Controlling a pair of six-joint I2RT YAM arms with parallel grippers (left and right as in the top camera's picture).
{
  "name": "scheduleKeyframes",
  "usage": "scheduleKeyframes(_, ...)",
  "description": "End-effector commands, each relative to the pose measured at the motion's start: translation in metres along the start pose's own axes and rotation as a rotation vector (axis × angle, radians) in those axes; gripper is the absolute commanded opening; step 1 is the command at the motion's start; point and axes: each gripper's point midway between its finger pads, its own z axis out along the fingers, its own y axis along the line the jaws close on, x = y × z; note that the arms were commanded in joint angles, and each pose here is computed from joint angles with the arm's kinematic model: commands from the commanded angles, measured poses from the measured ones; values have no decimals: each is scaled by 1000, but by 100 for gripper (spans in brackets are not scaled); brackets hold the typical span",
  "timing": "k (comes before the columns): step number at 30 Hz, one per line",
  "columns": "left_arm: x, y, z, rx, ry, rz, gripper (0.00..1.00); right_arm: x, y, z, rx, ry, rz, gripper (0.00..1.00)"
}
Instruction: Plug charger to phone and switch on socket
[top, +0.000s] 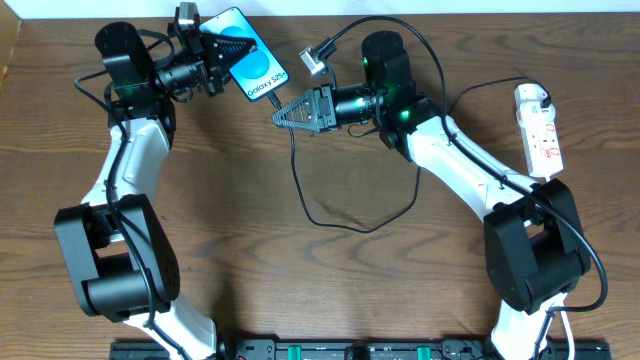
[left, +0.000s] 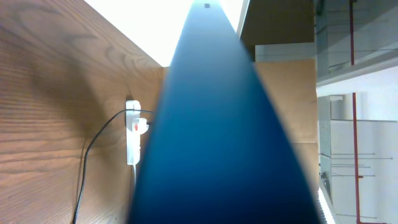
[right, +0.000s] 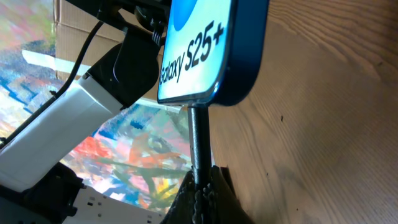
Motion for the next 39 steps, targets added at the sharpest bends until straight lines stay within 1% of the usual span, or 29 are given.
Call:
scheduleKeyframes(1,4,-13,-1,15,25,45,7,0,7,1,-7,1,-11,1)
scheduleKeyframes(16,6,-13,-1,17,34,50,7,-4,5,-4,0,-14,-5,1)
scheduleKeyframes(25,-9,-11,-23,10,-24,51,7,1,9,-7,-32,24,-2,1)
scheduleKeyframes(39,-14,-11,-24,5,-48,53,7,6,13,-5,-48,45,-7,1)
